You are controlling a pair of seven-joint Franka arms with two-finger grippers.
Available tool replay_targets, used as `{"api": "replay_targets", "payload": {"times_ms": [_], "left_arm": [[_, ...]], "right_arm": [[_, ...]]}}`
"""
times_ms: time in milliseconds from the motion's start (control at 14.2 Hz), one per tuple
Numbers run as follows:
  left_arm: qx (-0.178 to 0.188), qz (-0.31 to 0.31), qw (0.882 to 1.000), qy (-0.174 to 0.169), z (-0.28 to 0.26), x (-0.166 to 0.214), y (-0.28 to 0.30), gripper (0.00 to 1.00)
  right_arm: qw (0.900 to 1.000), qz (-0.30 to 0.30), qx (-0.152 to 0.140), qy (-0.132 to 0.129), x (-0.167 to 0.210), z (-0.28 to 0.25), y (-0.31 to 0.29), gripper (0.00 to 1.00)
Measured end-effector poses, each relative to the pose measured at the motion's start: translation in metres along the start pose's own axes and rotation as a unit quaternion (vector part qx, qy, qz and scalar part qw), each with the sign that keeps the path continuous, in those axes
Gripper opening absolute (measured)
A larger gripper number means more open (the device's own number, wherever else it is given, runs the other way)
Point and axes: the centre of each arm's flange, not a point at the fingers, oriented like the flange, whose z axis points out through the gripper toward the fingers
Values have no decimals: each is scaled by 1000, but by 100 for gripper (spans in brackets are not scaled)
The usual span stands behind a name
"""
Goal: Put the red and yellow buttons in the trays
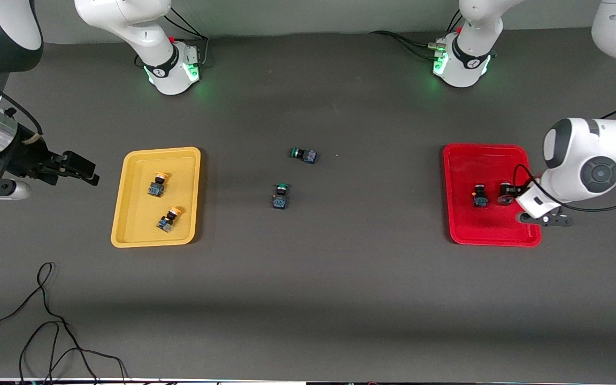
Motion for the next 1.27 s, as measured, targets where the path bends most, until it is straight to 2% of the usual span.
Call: {"api": "replay_targets", "payload": {"times_ms": [70, 141, 493, 704, 915, 1268], "left_arm": [[6, -4, 1000, -9, -22, 2, -4, 96], [8, -6, 1000, -16, -48, 4, -6, 100], [-19, -5, 999, -35, -189, -15, -14, 100], [-36, -17, 999, -8, -256, -44, -7, 100], [-35, -18, 999, 27, -305, -76, 12, 100], [-26, 12, 998, 51, -335, -96, 48, 100]], "right_arm": [[1000, -1, -1, -10, -2, -1, 0, 100], [1000, -2, -2, -14, -4, -3, -1, 100], [1000, -5, -1, -13, -8, -16, -2, 100], [1000, -5, 0, -8, -12, -24, -1, 100], [1000, -5, 0, -9, -13, -25, -1, 100], [1000, -5, -3, -10, -13, -24, 0, 100]]}}
